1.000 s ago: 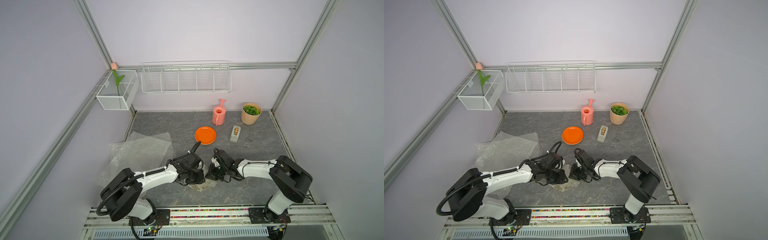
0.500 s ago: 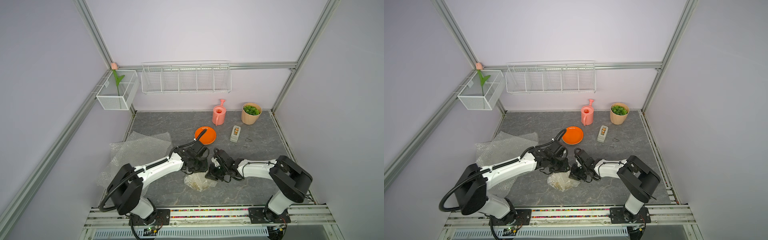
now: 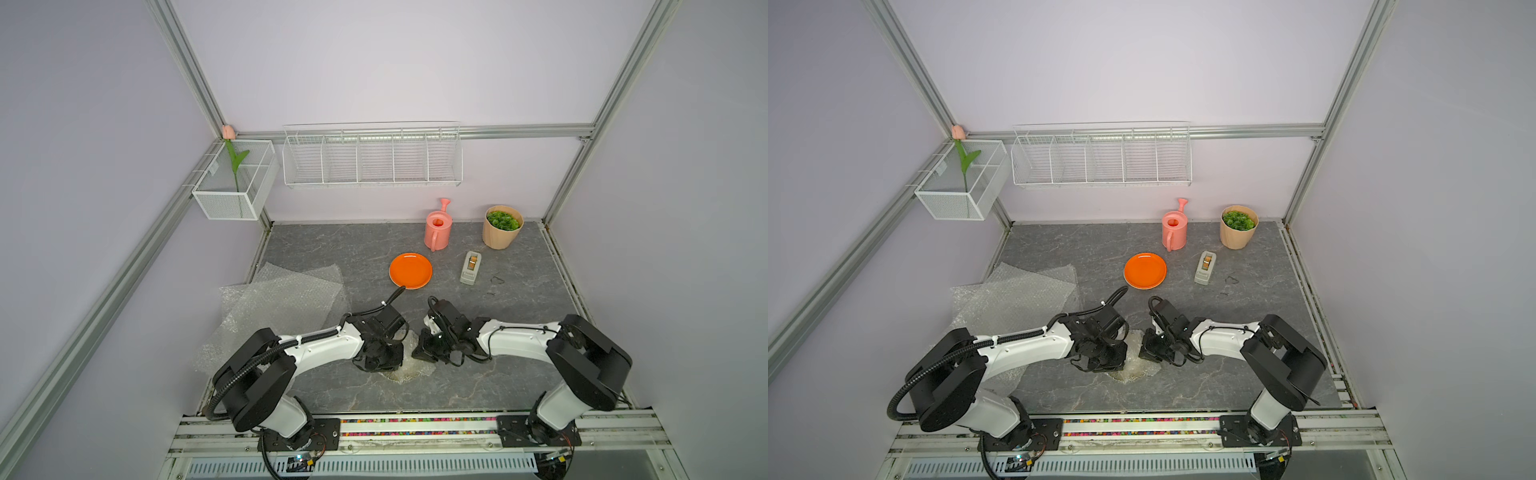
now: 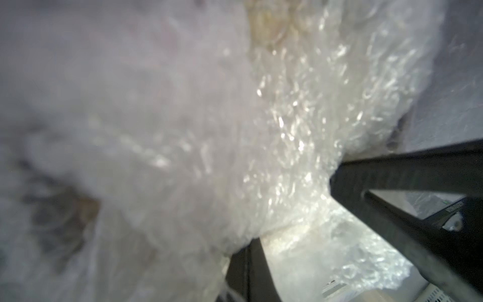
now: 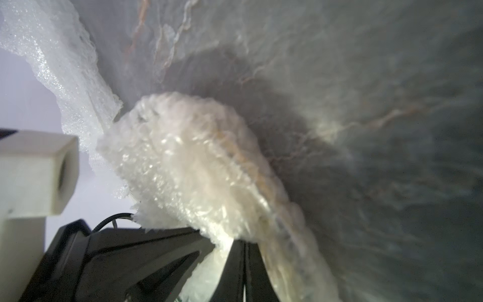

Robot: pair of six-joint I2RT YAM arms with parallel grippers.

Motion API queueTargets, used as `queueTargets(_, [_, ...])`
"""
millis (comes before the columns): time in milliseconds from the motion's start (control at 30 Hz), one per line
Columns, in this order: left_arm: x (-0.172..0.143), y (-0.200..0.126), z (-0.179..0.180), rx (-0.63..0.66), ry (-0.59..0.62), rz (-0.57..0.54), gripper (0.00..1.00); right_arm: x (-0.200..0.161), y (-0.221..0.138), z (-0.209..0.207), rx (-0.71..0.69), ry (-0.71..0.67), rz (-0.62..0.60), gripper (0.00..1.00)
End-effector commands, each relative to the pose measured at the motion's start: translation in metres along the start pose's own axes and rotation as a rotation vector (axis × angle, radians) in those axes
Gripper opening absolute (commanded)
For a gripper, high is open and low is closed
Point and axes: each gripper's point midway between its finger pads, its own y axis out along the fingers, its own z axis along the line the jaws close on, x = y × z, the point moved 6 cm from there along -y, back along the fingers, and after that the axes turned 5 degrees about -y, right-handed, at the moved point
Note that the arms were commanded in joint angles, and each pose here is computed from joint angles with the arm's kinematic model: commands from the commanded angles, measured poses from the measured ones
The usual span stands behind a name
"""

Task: Wrap dinner plates in bubble wrap
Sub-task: Wrap the plate in the bubble wrap.

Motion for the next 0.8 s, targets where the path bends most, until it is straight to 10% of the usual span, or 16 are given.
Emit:
queueTargets(0, [-0.003, 0.013, 0.006, 0.002, -0.032, 0.02, 0.0, -0.011, -0.007, 0.027, 0.067, -0.066, 0.053, 0.07])
queueTargets(767, [0.006, -0.003, 0.002, 0.016, -0.043, -0.029, 0.0, -0.045, 0.012, -0.019, -0.09, -0.075, 0.215, 0.07])
